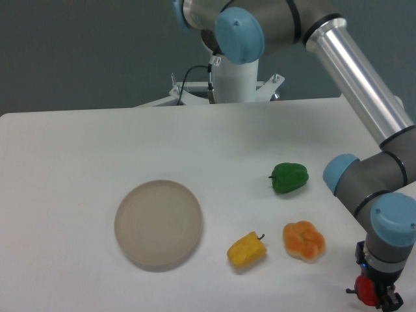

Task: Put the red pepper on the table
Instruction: 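Lift the held red pepper with the gripper and move it toward the green pepper, then lower the red pepper onto the table beside the green pepper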

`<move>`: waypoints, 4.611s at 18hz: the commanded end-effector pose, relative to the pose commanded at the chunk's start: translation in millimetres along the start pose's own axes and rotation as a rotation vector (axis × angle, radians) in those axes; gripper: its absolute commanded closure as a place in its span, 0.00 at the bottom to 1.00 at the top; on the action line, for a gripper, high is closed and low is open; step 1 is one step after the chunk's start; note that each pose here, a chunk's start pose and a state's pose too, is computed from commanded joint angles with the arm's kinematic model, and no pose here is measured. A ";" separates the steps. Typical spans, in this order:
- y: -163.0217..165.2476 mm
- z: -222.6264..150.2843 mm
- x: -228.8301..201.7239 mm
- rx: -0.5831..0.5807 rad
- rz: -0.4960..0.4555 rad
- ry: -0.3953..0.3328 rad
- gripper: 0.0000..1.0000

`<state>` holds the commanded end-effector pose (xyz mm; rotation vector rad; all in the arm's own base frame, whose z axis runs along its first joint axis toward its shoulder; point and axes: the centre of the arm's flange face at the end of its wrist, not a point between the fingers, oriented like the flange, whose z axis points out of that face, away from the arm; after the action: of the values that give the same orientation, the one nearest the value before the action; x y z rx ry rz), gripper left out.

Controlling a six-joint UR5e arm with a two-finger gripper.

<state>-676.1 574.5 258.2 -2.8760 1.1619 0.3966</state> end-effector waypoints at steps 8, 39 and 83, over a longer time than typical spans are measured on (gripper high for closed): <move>9.9 -7.1 14.5 0.009 -0.012 0.031 0.44; 67.7 -31.5 172.9 0.111 0.124 0.260 0.43; 86.3 -2.9 176.5 0.235 -0.030 0.254 0.21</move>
<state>-612.5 391.5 225.9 -2.7889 1.1073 -0.1050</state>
